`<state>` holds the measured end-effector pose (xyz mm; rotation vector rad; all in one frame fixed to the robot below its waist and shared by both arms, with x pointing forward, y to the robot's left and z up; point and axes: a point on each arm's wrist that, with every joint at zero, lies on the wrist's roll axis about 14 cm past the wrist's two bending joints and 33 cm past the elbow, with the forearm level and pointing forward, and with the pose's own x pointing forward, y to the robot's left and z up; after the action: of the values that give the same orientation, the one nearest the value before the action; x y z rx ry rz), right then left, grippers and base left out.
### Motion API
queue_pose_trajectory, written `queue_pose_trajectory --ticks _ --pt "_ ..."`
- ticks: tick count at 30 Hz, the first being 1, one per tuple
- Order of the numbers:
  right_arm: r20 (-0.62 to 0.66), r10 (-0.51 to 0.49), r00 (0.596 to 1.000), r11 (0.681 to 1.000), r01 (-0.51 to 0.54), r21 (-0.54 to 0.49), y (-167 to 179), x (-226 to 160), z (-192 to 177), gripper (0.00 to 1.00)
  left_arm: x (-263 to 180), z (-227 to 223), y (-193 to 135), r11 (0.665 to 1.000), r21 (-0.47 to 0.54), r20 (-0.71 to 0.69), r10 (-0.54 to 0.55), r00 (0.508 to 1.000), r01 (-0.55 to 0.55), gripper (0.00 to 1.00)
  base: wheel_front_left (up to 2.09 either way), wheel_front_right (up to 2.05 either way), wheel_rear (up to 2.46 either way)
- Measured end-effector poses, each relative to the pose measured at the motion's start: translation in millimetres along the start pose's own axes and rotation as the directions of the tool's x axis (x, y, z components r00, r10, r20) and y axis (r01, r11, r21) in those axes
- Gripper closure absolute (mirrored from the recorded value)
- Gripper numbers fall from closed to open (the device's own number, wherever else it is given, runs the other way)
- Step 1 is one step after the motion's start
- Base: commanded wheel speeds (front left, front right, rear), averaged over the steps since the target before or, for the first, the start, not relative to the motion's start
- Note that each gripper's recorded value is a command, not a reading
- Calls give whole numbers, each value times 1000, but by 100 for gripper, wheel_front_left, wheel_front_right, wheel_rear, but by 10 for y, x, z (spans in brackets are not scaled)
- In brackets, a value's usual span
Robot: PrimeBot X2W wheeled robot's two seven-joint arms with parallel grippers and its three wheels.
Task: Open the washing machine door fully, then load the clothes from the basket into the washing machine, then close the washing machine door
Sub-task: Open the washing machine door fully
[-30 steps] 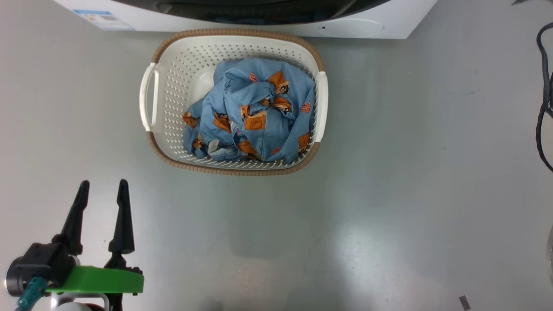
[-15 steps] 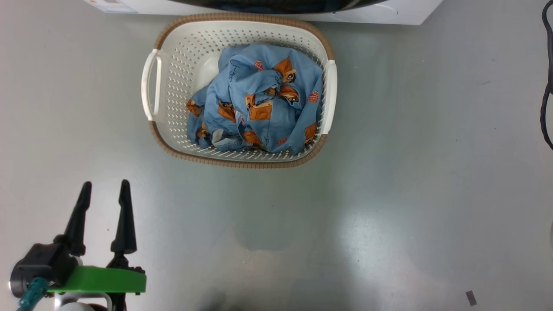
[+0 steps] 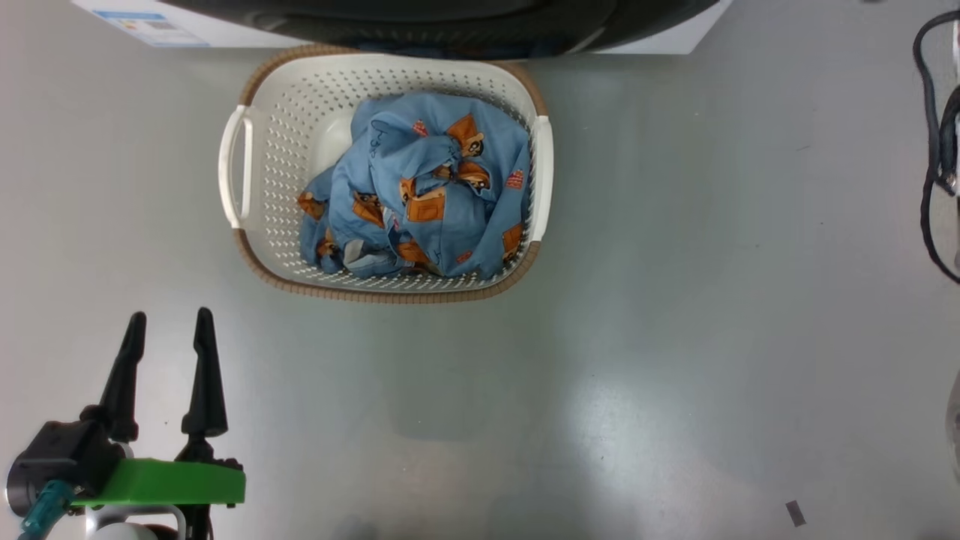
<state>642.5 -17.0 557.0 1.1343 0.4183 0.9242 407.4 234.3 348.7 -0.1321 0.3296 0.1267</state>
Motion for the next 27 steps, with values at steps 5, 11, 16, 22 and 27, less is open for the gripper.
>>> queue_pose_trajectory --ticks 5,11,16,22,27 --pt "-10 -22 1000 1000 22 6 -20 -74 -56 100 9 38 -38 1000 -5 12 -11 1000 11 0 0 0 0" --pt "-23 -37 999 999 38 37 -84 -122 -149 100 38 60 -75 1000 -8 20 -20 1000 21 0 0 0 0" --pt "-76 -29 997 998 33 62 -64 -98 -359 100 49 105 -69 1000 -9 33 -19 999 19 0 0 0 0" --pt "-165 10 986 995 6 96 103 -98 -688 100 22 212 -61 1000 -14 62 -15 998 16 0 0 0 0" --pt "-247 37 968 994 -11 107 281 -145 -974 100 -11 319 -95 999 -22 91 -23 996 25 0 0 0 0"
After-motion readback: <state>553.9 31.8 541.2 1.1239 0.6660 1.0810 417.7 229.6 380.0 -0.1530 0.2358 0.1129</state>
